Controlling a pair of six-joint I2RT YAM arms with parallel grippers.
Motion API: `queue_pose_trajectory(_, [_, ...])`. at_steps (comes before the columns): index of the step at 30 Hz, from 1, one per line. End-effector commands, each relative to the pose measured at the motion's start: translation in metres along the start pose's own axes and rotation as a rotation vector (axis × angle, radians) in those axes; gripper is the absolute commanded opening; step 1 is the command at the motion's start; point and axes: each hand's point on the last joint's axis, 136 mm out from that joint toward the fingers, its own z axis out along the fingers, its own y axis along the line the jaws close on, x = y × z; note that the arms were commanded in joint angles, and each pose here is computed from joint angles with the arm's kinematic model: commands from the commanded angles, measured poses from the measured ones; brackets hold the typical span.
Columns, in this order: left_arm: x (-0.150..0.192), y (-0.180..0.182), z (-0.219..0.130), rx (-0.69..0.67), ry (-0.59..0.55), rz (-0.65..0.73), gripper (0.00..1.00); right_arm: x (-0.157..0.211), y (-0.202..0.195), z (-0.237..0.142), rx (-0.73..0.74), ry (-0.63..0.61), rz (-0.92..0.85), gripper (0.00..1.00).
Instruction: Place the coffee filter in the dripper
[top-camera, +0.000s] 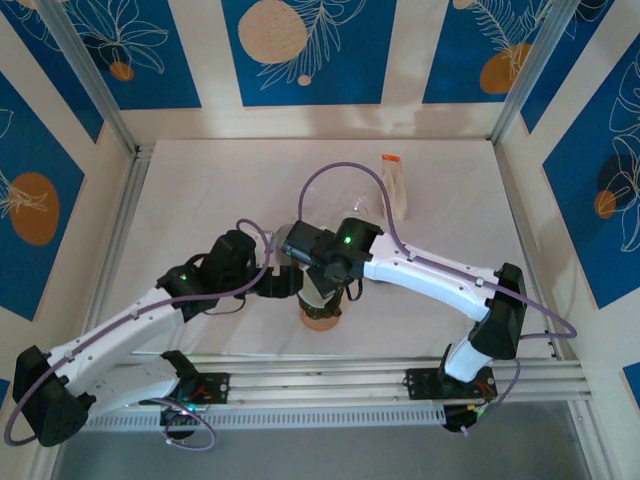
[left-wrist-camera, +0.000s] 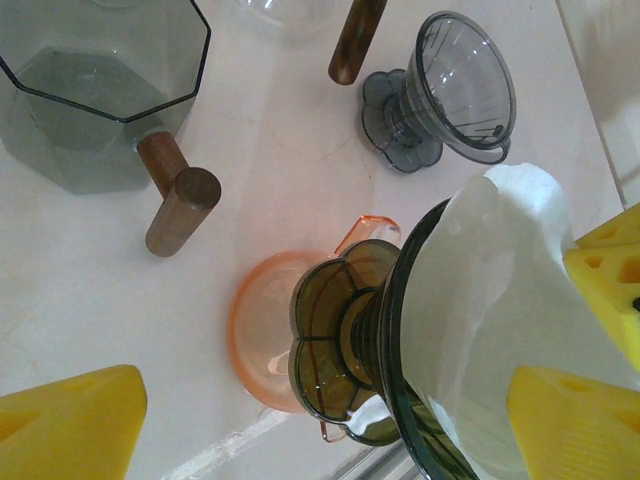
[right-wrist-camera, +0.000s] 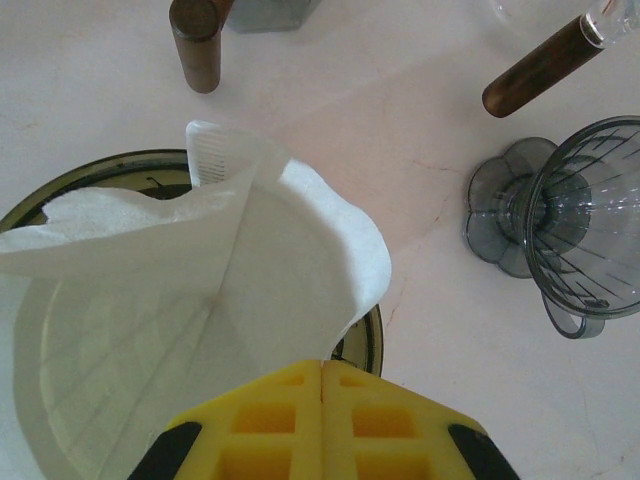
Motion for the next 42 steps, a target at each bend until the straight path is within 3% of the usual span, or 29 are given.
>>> queue_pose_trajectory(1, [0.007,0.006,0.005,-0.002,0.03,0.01,0.88,0.002,0.001,0.003,0.013,0.011,-0.01,0.0])
queue_pose_trajectory(7, [0.011,0.008,0.007,-0.011,0.054,0.01,0.8,0.0,0.004,0.001,-0.01,0.0,0.005,0.04])
queue_pose_trajectory(13, [0.011,0.008,0.007,-0.011,0.052,0.007,0.79,-0.011,-0.002,-0.019,-0.032,-0.086,0.054,0.35])
queue_pose_trajectory(16, [0.01,0.007,0.007,-0.007,0.05,0.002,0.8,-0.011,-0.007,-0.025,-0.04,-0.101,0.087,0.44])
queue_pose_trajectory(20, [0.01,0.007,0.008,-0.006,0.049,0.0,0.8,-0.003,-0.007,-0.021,-0.076,-0.083,0.126,0.42])
queue_pose_trajectory(26, [0.011,0.008,0.008,-0.006,0.052,0.0,0.8,0.008,-0.004,-0.01,-0.106,-0.041,0.146,0.18])
queue_pose_trajectory(30, [0.013,0.01,0.01,-0.009,0.057,-0.005,0.8,0.013,-0.002,-0.002,-0.106,-0.021,0.148,0.12])
queue_pose_trajectory(38, [0.016,0.011,0.012,-0.006,0.059,-0.016,0.8,0.018,-0.003,0.004,-0.094,-0.006,0.156,0.09])
queue_pose_trajectory(40, [0.016,0.011,0.011,-0.008,0.058,-0.015,0.8,0.014,-0.005,-0.004,-0.096,-0.035,0.16,0.12])
queue_pose_trajectory(42, [0.016,0.011,0.01,-0.008,0.058,-0.015,0.8,0.008,-0.009,-0.014,-0.091,-0.075,0.169,0.23])
